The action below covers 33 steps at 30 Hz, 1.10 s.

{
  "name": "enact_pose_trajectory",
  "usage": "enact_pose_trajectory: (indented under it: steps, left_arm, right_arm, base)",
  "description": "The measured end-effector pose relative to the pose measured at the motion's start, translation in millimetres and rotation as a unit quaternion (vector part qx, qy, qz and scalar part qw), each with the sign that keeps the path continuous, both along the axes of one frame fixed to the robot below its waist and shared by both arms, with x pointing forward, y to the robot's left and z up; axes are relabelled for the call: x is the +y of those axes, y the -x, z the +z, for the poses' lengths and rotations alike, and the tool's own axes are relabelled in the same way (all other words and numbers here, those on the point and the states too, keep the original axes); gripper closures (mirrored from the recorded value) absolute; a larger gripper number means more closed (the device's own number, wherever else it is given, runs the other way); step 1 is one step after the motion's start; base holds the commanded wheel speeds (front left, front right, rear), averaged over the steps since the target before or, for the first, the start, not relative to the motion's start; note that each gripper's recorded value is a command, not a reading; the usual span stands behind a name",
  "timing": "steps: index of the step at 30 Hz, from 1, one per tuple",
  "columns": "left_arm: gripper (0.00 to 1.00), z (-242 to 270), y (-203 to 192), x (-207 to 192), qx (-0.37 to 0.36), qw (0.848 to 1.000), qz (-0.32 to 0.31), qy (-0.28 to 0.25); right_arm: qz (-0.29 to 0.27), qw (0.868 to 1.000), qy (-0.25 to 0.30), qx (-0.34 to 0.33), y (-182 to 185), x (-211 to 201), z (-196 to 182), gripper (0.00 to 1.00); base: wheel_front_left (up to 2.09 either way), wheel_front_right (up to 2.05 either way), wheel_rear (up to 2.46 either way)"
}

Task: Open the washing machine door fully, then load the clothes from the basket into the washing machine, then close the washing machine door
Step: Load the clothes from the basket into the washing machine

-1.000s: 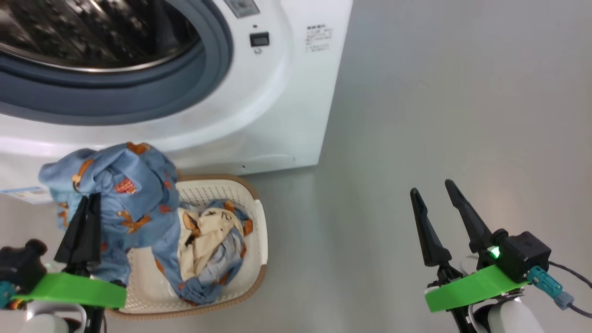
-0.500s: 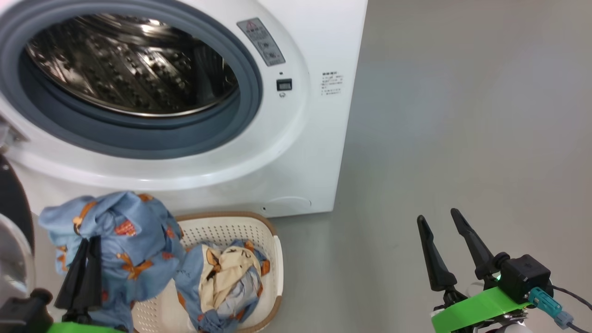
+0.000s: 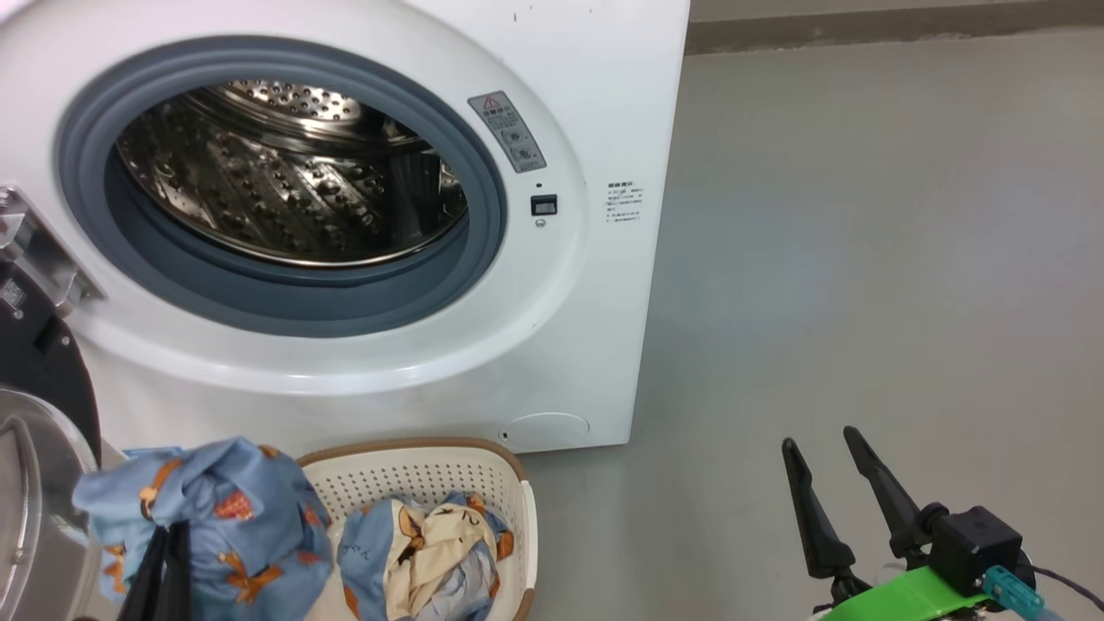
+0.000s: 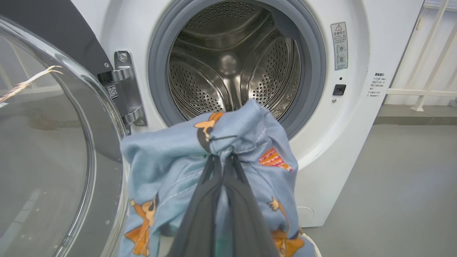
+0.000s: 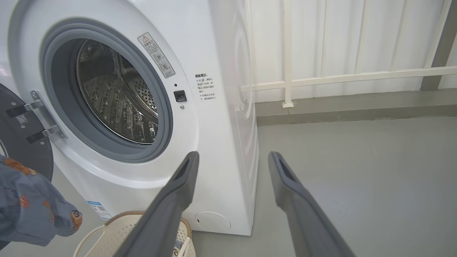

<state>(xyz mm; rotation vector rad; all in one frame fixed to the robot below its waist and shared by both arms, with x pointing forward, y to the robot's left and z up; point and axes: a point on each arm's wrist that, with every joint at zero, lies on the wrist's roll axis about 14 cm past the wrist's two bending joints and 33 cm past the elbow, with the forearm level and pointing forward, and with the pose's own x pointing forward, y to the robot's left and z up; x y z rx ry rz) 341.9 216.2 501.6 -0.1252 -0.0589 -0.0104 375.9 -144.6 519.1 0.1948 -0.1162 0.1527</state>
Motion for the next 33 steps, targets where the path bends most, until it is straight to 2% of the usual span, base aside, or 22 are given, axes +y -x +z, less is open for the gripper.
enact_pose_trajectory:
  steps: [7, 16, 23, 33]
  left_arm:
    - [1.00, -6.6, 11.4, 0.6, 0.009, 1.000, 0.011, 0.008]
    - [1.00, -7.7, 4.8, -1.7, 0.010, 1.000, 0.011, 0.015]
    - [1.00, 14.3, -32.2, -8.4, -0.027, 0.999, -0.001, 0.031]
    - [1.00, 46.8, -97.2, -16.6, -0.081, 0.996, -0.033, 0.018]
  right_arm:
    - [0.002, 1.000, 0.009, -0.002, 3.1, 0.7, 1.0, 0.00]
    - [0.001, 1.000, 0.009, 0.005, 1.1, 0.5, -4.1, 0.00]
    - [-0.003, 1.000, 0.008, 0.020, -2.2, -2.5, -14.6, 0.00]
    - [-0.004, 0.999, 0.007, 0.039, -16.0, -2.9, -28.9, 0.00]
  base:
    - [0.00, 0.00, 0.00]
    - [0.00, 0.00, 0.00]
    - [0.00, 0.00, 0.00]
    - [0.00, 0.00, 0.00]
